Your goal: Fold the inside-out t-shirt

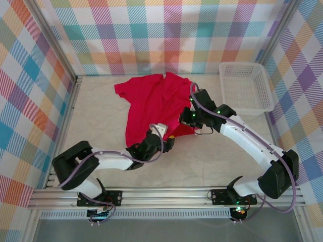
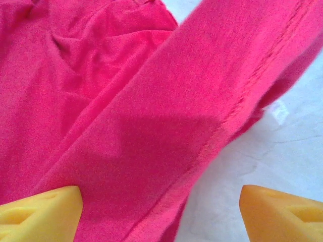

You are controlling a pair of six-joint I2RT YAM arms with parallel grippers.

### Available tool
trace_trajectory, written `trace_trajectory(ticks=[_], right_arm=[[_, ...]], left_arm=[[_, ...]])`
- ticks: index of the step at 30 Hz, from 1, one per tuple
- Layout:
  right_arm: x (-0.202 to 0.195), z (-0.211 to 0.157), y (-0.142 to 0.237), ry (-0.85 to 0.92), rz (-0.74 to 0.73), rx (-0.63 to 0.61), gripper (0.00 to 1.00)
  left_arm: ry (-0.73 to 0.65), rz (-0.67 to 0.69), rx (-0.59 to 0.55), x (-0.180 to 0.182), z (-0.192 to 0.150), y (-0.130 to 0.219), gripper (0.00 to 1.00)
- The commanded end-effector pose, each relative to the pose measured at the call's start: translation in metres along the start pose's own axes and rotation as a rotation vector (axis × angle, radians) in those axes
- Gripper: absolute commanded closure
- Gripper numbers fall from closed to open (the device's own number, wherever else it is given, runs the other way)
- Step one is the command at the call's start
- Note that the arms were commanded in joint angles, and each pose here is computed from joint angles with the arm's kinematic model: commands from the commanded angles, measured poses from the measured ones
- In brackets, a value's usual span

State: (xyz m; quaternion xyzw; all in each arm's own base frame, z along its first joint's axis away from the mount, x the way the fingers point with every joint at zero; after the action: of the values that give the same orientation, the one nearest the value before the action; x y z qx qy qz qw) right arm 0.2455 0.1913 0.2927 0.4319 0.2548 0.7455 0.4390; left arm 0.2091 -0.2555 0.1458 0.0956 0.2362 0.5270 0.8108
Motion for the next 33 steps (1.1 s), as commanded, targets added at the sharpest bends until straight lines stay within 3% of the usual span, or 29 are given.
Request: trace_trajectory(ticks=[1,6,13,17,21,25,29,33], right_arm=[[0.007,0.012,0.009,-0.010,0.046,-0.038,1.00],[0.003,0.012,0.014,-0.012,0.028,-0.044,1.00],[-0.008,0.015,0.028,-0.032,-0.005,-0.084,1.00],[-0.007,0.017,0.028,-0.031,0.007,-0.079,1.00],[-0.008,0.017,0.023,-0.039,0.013,-0.072,1.00],[-0.008,0.018,0.021,-0.033,0.013,-0.071,1.00],[-0.011,0.024,0.023,-0.021,-0.008,-0.079,1.00],[-0.020,0.038,0.035,-0.009,-0.045,-0.112,1.00]], left_arm=[[-0.034,0.115,-0.157,-0.007,0.014,-0.014,0.18],[-0.104,0.319,-0.185,0.004,0.019,-0.027,0.21],[0.085,0.439,-0.138,0.069,0.038,-0.009,0.46],[0.188,0.507,-0.105,0.103,0.037,0.002,0.54],[0.251,0.499,-0.097,0.114,0.038,0.009,0.66],[0.256,0.507,-0.079,0.114,0.042,0.013,1.00],[0.249,0.504,-0.042,0.108,0.059,0.022,1.00],[0.290,0.319,0.027,0.086,0.089,0.043,1.00]])
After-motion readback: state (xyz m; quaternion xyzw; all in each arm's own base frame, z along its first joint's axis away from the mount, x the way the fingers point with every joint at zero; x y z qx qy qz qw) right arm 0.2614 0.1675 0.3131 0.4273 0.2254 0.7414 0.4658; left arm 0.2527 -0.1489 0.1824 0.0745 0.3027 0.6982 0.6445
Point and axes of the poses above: each hand's point on the last joint's axis, 136 mm out from that joint toward the fingers, its own y axis back along the fingers, its own x axis along the line the jaws close on, z = x × y, the point moved 10 cm from there along y, back along the fingers, and after that the axes turned 15 degrees about y, right-handed, at the moved point
